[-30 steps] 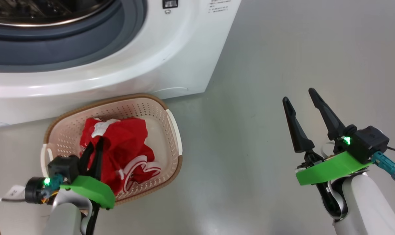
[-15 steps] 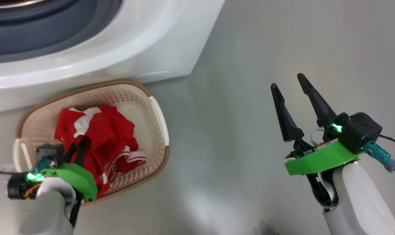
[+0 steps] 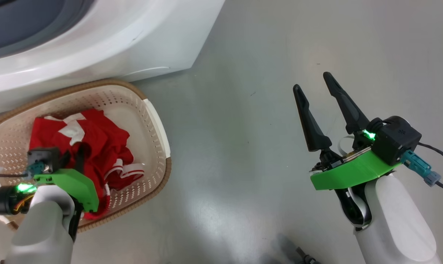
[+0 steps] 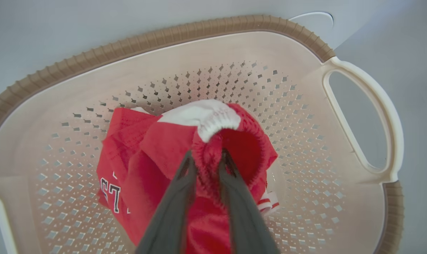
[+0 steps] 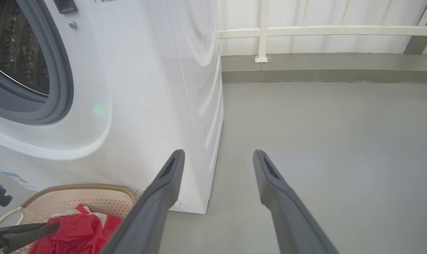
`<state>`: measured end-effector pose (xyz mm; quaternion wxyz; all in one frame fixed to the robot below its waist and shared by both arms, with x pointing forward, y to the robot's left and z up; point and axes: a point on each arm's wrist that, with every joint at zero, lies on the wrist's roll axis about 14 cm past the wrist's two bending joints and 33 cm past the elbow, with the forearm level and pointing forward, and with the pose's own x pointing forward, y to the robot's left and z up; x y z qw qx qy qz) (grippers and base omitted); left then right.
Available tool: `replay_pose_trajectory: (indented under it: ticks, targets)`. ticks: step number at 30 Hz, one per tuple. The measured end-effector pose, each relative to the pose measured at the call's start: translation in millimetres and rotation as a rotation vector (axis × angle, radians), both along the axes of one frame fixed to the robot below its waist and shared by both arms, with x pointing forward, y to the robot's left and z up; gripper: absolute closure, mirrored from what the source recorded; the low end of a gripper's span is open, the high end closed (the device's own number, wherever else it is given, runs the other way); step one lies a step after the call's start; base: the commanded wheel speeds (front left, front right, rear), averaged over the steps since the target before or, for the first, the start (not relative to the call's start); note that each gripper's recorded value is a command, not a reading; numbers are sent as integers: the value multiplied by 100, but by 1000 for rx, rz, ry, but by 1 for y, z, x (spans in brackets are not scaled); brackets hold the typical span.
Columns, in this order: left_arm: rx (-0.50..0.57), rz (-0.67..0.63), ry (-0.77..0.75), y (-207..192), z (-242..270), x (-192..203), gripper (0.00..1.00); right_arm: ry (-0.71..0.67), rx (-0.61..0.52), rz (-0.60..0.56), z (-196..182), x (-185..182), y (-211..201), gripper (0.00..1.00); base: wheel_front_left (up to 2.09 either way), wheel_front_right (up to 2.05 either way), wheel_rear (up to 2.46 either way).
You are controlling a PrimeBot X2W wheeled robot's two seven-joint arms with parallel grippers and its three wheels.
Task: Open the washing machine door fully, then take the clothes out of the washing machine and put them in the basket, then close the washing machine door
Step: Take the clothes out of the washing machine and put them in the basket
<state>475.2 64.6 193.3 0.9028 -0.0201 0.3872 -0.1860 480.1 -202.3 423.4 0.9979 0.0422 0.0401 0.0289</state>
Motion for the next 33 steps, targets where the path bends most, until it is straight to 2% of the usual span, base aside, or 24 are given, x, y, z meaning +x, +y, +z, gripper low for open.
replay_pose_trajectory:
  ticks: [1,2,15,20,33]
  targets:
    - [2,0,2,0,0,0,14,0,0,-1,0,0,0,0,0,0,0]
    - [3,1,2,0,0,1,0,-1,0,-1,1,0,0,0,0,0,0]
    - [-38,89,-111,11,43,27,0,-46,4,9,21,-1,2,0,0,0,0]
    - [-60,131,-153,19,61,23,0,-60,-4,2,29,-6,-3,0,0,0,0]
    - [-125,247,-364,45,140,33,0,-106,-1,31,54,-20,5,0,0,0,0]
